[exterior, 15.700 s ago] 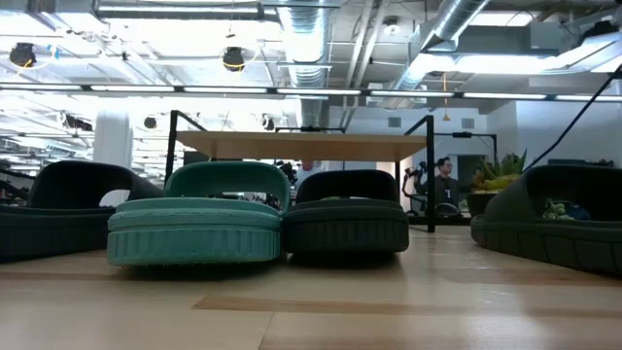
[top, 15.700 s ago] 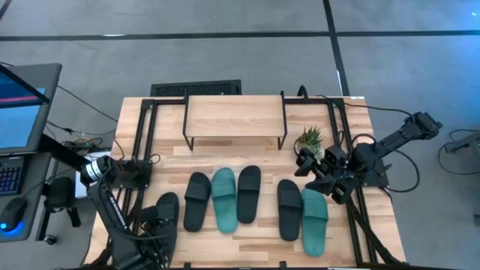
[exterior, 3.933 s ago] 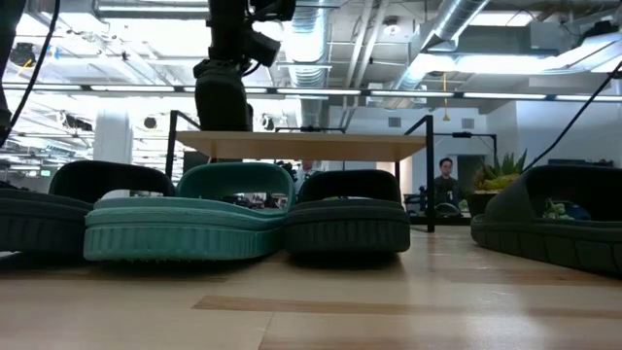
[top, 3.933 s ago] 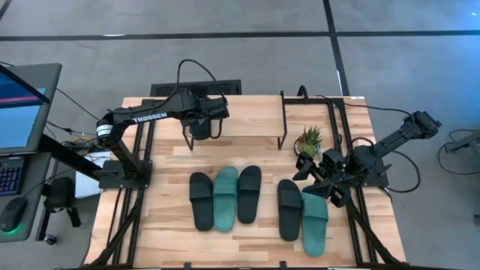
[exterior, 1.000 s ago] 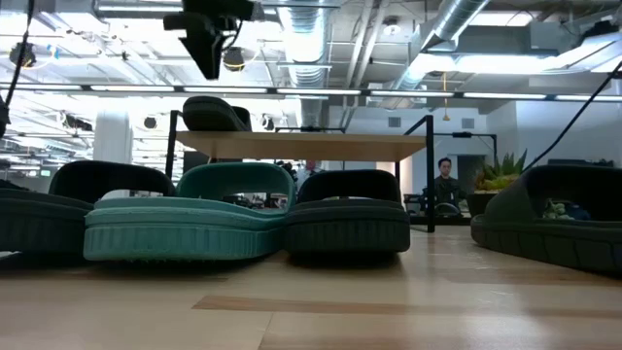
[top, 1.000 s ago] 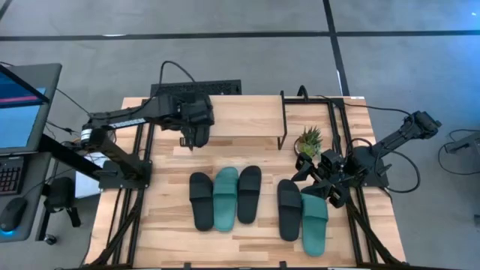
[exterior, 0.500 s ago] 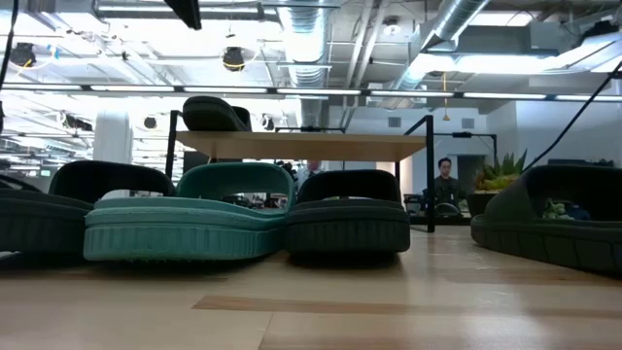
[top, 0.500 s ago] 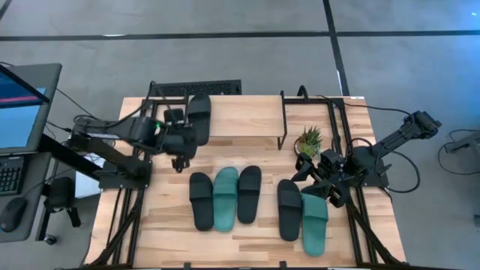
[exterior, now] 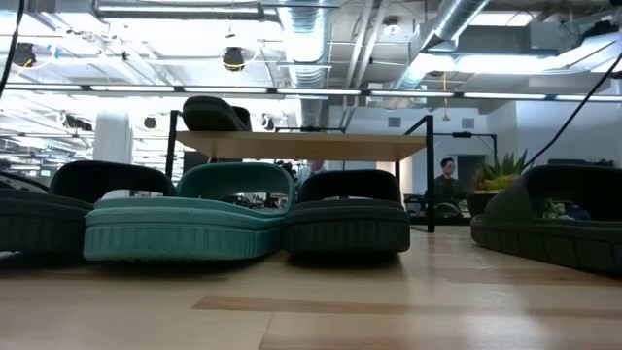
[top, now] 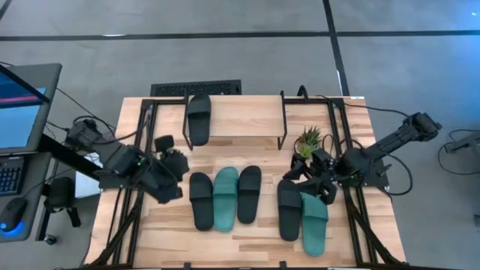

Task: Pick and place slides into the shelf
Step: Put the black slipper on the shelf

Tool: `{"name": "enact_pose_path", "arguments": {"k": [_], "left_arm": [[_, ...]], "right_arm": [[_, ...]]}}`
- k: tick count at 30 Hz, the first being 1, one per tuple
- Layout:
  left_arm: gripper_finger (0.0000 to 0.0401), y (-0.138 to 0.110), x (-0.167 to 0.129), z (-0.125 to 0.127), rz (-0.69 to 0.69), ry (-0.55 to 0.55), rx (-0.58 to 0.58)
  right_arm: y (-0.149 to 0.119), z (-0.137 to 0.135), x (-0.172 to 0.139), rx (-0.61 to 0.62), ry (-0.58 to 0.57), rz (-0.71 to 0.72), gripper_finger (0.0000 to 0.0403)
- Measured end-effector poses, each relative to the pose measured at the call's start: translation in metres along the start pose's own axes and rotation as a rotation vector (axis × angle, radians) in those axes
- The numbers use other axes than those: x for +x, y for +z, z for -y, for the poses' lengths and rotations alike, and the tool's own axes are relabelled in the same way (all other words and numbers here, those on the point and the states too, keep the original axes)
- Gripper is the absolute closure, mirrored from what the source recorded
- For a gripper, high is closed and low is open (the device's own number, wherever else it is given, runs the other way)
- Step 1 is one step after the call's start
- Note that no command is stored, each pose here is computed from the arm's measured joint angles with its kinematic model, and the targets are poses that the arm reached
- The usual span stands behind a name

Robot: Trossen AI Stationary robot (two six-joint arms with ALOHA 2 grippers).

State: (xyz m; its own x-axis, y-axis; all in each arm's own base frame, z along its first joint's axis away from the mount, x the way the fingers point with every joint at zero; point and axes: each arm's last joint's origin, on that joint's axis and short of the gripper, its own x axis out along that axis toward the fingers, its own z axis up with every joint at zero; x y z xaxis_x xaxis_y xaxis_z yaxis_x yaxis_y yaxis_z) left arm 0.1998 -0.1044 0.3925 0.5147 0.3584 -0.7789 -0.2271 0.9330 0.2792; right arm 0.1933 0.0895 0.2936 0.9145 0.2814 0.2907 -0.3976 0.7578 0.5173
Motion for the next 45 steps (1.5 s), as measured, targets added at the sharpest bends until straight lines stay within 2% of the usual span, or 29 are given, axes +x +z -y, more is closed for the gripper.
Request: {"name": "enact_pose_path", "arguments": {"k": [6, 10, 13, 16, 18, 22, 27, 31, 35, 42, 45], "left_arm": [[0.0297, -0.008, -0.009, 0.016, -0.080, -0.182, -0.115], [0.0297, -0.008, -0.011, 0.020, -0.107, -0.256, -0.096], [0.0297, -0.006, -0.011, 0.022, -0.094, -0.275, -0.113], [0.0297, -0.003, -0.009, 0.023, -0.088, -0.276, -0.198], [0.0297, -0.001, -0.006, 0.028, -0.090, -0.273, -0.195], [0.0297, -0.002, 0.009, 0.063, -0.109, -0.227, -0.079], [0.0297, -0.014, 0.039, 0.117, -0.144, -0.090, 0.106], [0.0297, -0.029, 0.062, 0.150, -0.189, 0.030, 0.188], [0.0297, -0.043, 0.081, 0.171, -0.215, 0.139, 0.239], [0.0297, -0.059, 0.099, 0.193, -0.234, 0.212, 0.302], [0.0297, -0.062, 0.104, 0.197, -0.239, 0.241, 0.258]], "right_arm": [[-0.001, 0.006, 0.006, -0.036, -0.044, 0.058, 0.0188], [0.000, 0.012, 0.008, -0.047, -0.062, 0.066, 0.0188], [-0.001, 0.016, 0.010, -0.052, -0.072, 0.062, 0.0188], [-0.003, 0.017, 0.011, -0.054, -0.059, 0.041, 0.0188], [-0.004, 0.016, 0.010, -0.053, -0.042, 0.030, 0.0188], [-0.006, 0.012, 0.010, -0.049, -0.023, 0.016, 0.0188], [-0.009, 0.005, 0.009, -0.039, 0.007, 0.000, 0.0188], [-0.012, 0.001, 0.008, -0.032, 0.025, -0.015, 0.0188], [-0.013, -0.001, 0.008, -0.030, 0.031, -0.019, 0.0188], [-0.013, -0.001, 0.008, -0.023, 0.024, -0.011, 0.0188], [-0.012, 0.000, 0.008, -0.021, 0.000, 0.004, 0.0188]]}}
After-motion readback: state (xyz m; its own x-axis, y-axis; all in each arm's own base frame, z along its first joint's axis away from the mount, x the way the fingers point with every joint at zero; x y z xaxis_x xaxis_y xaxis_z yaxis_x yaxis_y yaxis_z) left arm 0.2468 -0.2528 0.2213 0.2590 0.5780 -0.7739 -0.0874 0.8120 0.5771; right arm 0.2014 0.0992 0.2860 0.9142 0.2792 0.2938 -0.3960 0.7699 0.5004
